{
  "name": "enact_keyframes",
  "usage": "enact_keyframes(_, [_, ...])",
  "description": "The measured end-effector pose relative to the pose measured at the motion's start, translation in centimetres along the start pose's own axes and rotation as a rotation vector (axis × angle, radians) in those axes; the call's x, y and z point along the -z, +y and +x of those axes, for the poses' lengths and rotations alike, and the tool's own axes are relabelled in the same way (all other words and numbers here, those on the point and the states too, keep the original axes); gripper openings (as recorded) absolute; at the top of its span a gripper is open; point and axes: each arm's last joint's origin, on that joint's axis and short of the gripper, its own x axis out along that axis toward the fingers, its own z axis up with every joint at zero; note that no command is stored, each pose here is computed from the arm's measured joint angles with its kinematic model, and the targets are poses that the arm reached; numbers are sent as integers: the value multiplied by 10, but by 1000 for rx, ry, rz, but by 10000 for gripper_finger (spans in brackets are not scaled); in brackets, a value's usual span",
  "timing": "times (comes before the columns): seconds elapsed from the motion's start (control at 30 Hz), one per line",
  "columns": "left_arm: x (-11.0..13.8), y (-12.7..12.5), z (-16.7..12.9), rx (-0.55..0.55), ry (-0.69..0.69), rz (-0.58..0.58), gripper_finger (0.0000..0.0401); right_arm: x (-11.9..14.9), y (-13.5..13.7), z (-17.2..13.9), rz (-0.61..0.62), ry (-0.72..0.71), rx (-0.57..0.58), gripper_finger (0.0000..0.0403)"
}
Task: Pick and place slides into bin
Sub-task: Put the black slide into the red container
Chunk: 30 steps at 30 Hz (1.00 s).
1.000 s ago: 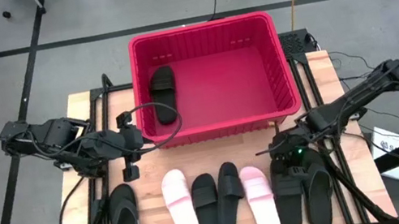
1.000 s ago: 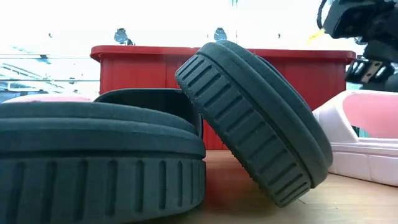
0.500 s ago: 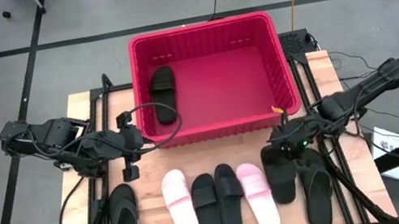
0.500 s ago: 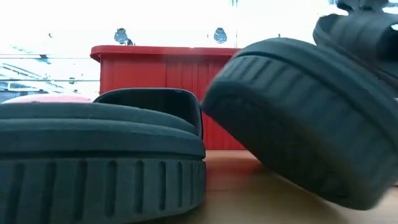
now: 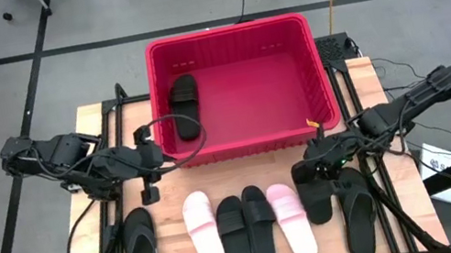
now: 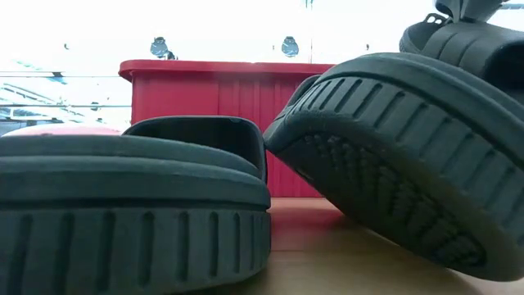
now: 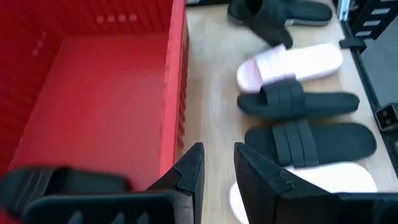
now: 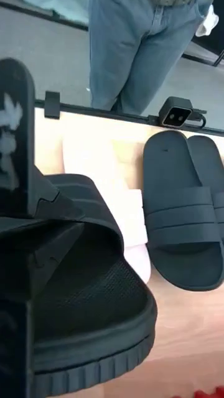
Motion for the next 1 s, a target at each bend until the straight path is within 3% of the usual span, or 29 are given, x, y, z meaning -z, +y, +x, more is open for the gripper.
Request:
enact_keyframes(0.2, [-17, -10, 20, 14, -80, 40, 86, -1, 0, 3, 0, 10, 8, 1])
enact_keyframes(0.53, [-43, -30, 88, 125, -139, 221, 86, -1, -1, 4, -30, 12, 9, 1])
enact_keyframes(0.73, [-57, -23, 114, 178, -230, 240, 86, 0, -1, 4, -58, 13, 9, 1])
enact_keyframes(1.0, [-71, -34, 168, 231, -349, 212, 86, 0, -1, 4, -78, 12, 30, 1])
